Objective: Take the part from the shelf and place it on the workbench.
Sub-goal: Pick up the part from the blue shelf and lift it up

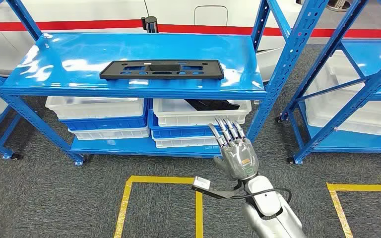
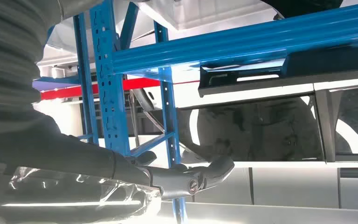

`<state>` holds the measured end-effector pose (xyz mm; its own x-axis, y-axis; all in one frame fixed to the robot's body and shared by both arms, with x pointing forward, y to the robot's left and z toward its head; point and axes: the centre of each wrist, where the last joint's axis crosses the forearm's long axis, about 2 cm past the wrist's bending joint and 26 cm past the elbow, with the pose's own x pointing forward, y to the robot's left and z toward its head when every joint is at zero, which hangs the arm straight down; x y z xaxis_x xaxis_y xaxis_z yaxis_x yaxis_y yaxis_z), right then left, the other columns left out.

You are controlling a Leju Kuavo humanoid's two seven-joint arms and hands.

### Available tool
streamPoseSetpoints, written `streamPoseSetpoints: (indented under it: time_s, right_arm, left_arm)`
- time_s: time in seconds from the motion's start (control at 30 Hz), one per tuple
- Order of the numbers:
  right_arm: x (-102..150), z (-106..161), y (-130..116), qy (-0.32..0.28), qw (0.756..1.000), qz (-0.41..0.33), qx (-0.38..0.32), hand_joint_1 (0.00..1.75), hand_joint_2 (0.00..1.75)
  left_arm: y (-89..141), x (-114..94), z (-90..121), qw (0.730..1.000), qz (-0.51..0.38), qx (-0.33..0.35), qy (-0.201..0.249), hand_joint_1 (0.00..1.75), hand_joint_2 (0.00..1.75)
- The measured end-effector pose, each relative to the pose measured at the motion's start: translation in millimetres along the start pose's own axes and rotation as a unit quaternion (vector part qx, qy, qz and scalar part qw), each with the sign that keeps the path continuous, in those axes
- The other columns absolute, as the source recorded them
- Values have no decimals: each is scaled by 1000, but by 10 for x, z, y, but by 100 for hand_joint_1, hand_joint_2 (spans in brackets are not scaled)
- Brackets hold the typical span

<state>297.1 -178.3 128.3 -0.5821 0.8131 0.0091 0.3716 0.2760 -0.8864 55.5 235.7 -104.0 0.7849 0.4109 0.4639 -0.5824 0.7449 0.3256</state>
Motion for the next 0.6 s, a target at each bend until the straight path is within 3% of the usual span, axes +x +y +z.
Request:
streamPoseSetpoints:
  time_s: [0.6]
  right_arm:
    - [-25,17,11,0,1000,0,13,0,175]
  left_arm:
    - [10,21,-23,999,-10,-29,-10,0,0]
